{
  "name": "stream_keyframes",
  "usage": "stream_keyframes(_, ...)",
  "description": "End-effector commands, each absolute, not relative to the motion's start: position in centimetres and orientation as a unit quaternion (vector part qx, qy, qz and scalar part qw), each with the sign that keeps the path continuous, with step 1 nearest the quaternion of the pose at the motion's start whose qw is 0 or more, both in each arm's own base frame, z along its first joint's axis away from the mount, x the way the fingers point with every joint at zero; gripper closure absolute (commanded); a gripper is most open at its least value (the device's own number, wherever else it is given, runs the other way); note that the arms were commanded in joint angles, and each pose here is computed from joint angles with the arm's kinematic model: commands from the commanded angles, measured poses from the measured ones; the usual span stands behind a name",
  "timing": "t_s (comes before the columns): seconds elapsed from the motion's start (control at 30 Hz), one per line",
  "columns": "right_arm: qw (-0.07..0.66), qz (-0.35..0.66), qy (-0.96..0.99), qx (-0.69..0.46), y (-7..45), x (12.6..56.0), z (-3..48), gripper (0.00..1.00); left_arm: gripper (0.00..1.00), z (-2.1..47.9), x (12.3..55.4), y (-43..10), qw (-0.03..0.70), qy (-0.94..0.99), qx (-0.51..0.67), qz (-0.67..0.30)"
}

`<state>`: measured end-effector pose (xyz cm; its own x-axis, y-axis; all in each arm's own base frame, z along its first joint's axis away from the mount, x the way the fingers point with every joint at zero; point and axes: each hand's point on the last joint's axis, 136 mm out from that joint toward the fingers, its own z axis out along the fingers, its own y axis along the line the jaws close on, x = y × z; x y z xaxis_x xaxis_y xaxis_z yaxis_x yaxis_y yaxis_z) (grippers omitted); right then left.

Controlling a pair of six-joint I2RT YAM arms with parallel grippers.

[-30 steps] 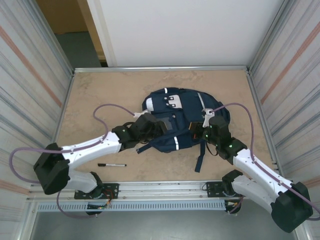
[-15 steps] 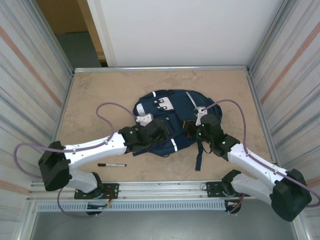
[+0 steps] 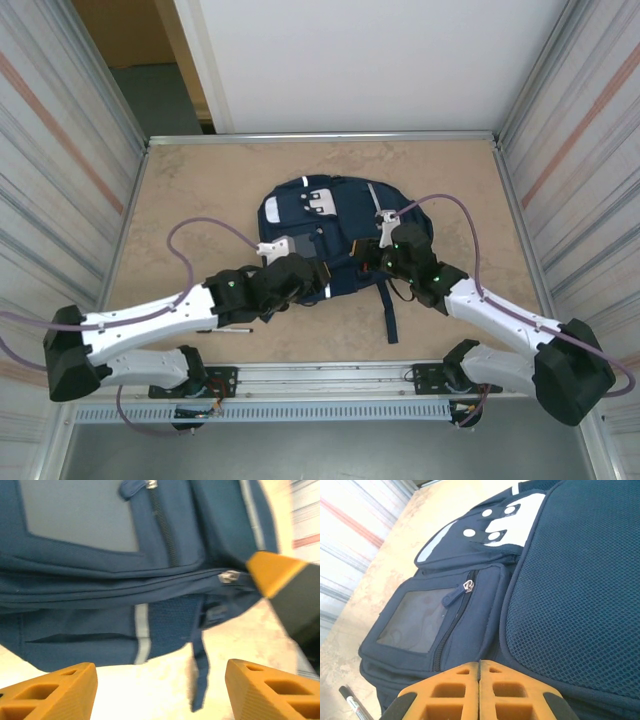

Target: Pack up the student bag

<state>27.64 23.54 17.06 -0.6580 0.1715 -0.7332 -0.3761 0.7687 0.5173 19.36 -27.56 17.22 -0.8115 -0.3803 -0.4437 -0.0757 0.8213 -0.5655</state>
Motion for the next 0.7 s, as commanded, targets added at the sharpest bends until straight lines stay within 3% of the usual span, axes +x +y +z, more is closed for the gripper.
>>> stream_keyframes(0.0,0.438,0.392,0.806,-0.071,26.0,27.9,21.7,1.0,0.3,17.1,21.3,-27.5,0.302,0.901,-0.164,-0.264)
stream_keyframes(0.23,0.423,0.409,0.804,-0.081,28.1,26.5,21.5,1.0,0.22,15.5,25.3,-24.6,0.3,0.87,-0.254,-0.299)
stream_keyframes(0.47,0.413,0.423,0.802,-0.093,29.9,25.8,21.2,1.0,0.29,10.3,25.8,-22.9,0.265,0.879,-0.304,-0.254)
stream_keyframes(0.67,0.411,0.419,0.804,-0.096,29.9,25.8,21.0,1.0,0.28,11.1,26.3,-20.4,0.303,0.878,-0.307,-0.208)
